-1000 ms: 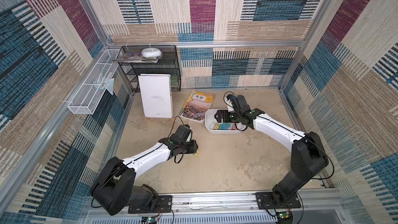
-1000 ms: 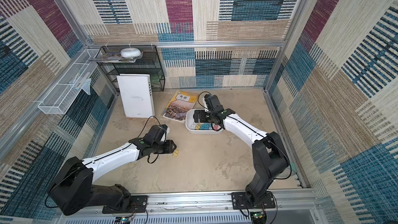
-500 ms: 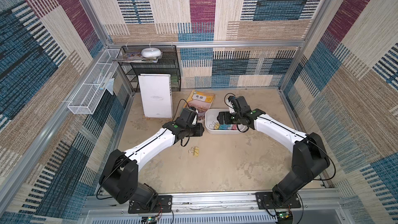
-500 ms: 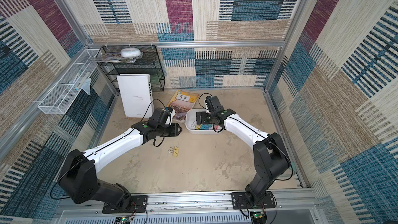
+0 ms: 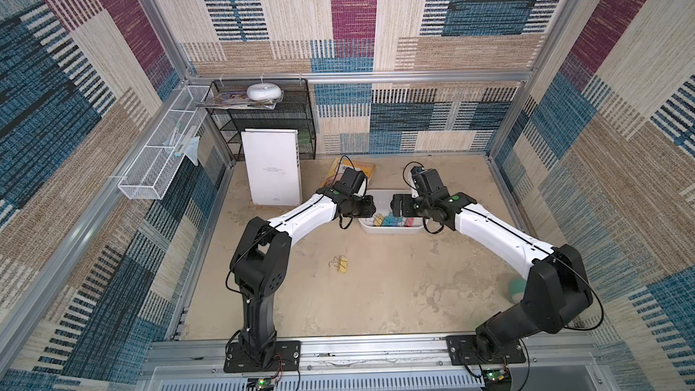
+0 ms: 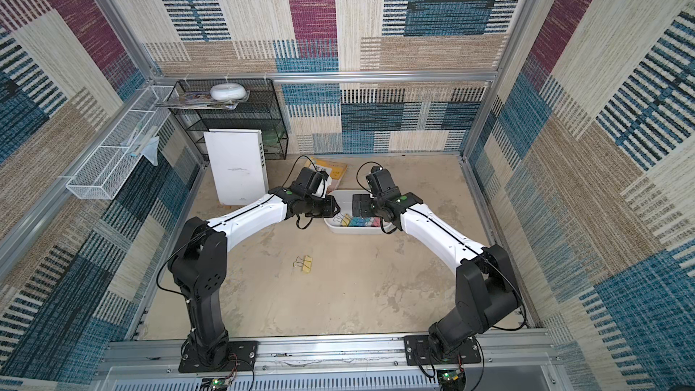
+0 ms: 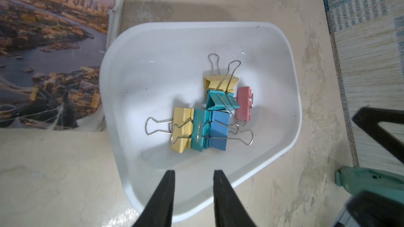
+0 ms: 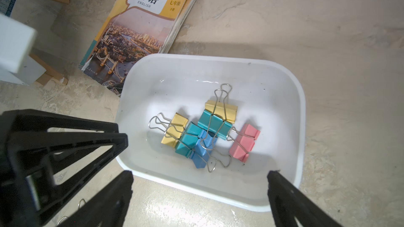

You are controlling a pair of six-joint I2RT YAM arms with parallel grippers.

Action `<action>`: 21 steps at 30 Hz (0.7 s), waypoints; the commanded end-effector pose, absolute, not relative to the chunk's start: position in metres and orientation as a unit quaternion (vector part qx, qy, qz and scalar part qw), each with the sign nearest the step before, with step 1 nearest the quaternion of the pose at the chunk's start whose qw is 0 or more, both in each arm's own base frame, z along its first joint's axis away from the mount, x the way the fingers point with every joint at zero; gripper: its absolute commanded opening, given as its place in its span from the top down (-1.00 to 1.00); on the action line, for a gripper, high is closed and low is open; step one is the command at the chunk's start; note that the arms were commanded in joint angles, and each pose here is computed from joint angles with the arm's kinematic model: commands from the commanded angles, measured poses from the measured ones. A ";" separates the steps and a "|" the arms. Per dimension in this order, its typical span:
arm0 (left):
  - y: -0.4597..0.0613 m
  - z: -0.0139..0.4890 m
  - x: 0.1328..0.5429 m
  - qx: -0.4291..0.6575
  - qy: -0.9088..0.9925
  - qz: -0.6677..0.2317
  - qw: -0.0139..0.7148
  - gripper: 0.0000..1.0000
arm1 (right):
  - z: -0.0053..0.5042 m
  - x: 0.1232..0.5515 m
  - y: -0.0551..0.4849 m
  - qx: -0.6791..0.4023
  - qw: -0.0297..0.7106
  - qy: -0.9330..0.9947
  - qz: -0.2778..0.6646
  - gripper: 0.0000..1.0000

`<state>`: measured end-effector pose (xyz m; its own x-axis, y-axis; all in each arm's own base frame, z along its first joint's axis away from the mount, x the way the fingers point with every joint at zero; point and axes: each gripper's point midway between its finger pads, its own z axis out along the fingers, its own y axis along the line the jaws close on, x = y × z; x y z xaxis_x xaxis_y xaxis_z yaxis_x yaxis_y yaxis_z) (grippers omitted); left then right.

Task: Take out the binder clips from the storage box
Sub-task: Pick up the binder clip from the storage box.

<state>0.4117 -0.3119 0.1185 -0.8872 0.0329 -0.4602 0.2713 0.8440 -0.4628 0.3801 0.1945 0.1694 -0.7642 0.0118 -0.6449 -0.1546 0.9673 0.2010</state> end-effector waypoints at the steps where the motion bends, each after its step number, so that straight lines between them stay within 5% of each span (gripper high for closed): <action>1: -0.316 0.108 0.410 0.092 0.938 -0.269 0.199 0.31 | 0.171 0.378 0.186 -0.025 0.345 0.932 0.111 -0.98; 14: -0.321 0.074 0.420 0.097 0.950 -0.248 0.163 0.33 | 0.173 0.380 0.175 -0.013 0.347 0.932 0.105 -0.98; 21: -0.322 0.065 0.421 0.100 0.952 -0.244 0.155 0.51 | 0.172 0.381 0.173 -0.010 0.346 0.932 0.104 -0.98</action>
<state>0.4227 -0.3241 0.0681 -0.9292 0.1016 -0.3553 0.2618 0.8595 -0.4391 0.3813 0.1751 0.1720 -0.7611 0.0516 -0.6466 -0.0994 0.9758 0.1948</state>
